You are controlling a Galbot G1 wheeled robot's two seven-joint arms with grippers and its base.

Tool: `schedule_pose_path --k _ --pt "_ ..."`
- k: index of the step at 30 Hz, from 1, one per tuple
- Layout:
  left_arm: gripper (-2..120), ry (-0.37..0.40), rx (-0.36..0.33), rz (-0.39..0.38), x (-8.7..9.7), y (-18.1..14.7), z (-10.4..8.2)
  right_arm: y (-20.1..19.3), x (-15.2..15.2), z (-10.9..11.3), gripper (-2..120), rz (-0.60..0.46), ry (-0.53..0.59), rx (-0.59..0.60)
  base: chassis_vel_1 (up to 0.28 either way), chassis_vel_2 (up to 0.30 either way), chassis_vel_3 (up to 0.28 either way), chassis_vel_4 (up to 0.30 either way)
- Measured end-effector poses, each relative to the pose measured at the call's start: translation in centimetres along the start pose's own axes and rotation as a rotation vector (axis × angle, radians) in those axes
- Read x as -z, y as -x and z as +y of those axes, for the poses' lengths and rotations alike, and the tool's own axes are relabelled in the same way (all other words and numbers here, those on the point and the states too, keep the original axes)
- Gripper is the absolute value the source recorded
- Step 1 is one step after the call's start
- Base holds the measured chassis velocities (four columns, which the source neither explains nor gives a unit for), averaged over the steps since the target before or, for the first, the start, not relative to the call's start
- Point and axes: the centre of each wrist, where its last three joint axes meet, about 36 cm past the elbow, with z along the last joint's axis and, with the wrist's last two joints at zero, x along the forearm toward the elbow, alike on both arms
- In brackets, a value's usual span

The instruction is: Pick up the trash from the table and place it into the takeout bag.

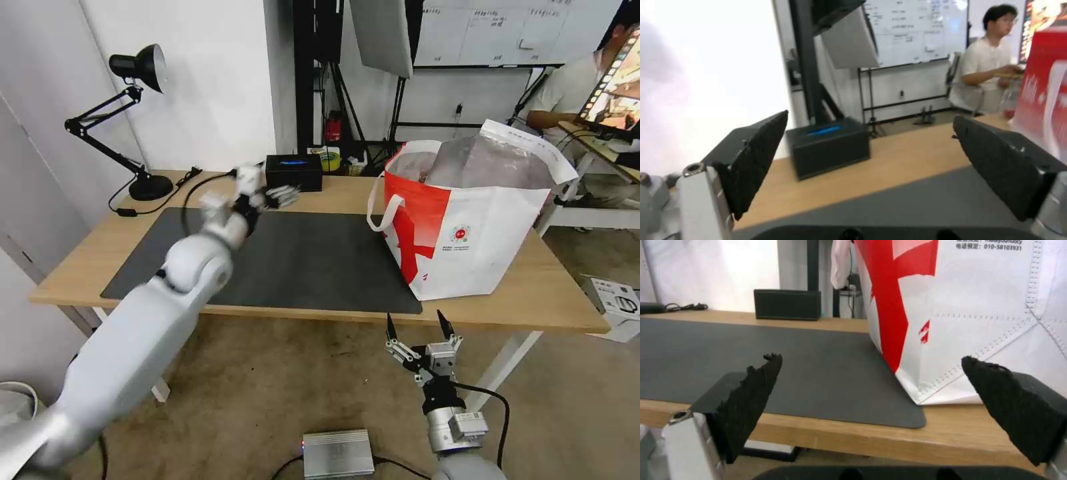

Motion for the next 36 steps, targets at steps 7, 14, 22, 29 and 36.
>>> schedule_pose_path --k 7,14,22,29,36 --pt "100 -0.001 0.06 -0.009 -2.2 -5.2 0.6 0.0 0.0 0.0 100 0.0 0.0 0.0 0.0 0.0 0.0 0.0" --pt "100 0.048 0.131 -0.024 -3.7 -11.0 1.1 0.0 0.0 0.0 100 0.0 0.0 0.0 0.0 0.0 0.0 0.0" --pt "100 0.052 0.161 0.013 -5.6 -16.0 0.6 0.0 0.0 0.0 100 0.0 0.0 0.0 0.0 0.0 0.0 0.0" --pt "100 0.071 0.175 0.031 -6.8 -19.4 -0.6 0.0 0.0 0.0 100 0.0 0.0 0.0 0.0 0.0 0.0 0.0" --pt "100 0.091 0.19 0.046 -7.9 -21.3 -2.1 0.0 0.0 0.0 100 0.0 0.0 0.0 0.0 0.0 0.0 0.0"
